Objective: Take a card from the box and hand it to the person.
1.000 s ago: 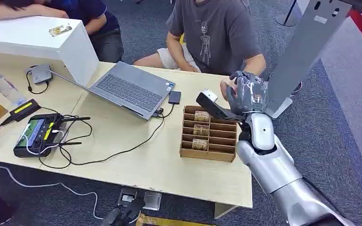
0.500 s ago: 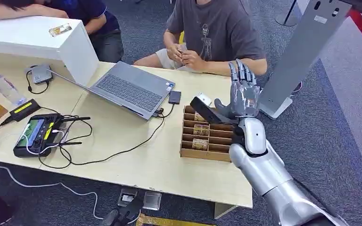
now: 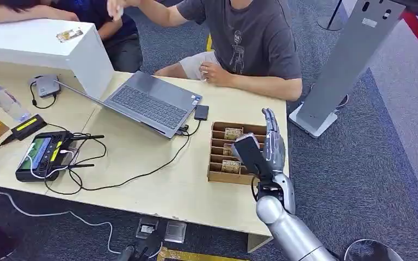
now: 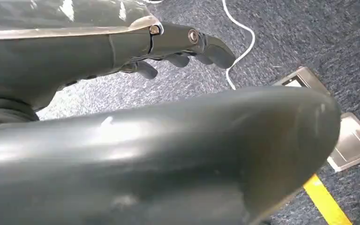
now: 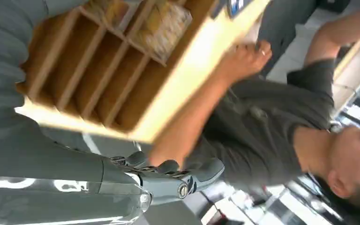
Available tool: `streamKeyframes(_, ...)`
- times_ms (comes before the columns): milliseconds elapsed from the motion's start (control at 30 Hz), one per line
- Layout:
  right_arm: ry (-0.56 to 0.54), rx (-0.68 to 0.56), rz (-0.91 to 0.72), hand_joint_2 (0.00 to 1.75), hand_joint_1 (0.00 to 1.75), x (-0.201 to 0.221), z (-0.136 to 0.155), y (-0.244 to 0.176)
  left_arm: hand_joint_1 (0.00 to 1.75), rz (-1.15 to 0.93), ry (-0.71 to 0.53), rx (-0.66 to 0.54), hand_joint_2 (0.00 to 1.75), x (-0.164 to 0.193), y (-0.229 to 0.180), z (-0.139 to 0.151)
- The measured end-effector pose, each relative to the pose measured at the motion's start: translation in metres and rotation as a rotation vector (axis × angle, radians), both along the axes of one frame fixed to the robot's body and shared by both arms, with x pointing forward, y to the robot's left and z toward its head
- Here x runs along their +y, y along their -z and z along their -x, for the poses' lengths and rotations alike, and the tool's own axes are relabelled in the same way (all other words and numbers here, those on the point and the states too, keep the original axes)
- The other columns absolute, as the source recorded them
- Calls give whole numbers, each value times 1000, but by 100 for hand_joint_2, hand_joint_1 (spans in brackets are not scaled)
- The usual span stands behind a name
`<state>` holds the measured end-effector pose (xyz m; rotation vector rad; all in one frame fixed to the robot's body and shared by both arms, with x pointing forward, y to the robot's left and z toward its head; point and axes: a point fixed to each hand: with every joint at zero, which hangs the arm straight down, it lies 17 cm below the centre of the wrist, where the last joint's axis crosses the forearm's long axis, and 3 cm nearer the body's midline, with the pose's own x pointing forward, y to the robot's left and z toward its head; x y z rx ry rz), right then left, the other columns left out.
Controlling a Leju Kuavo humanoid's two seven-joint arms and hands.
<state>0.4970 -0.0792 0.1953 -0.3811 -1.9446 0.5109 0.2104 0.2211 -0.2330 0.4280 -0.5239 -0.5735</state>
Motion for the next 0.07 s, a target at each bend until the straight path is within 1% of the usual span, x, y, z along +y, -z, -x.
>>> streamKeyframes(67,-10,39,-39,175,0,2,7,14,0,0,0,1,0,0,0,0)
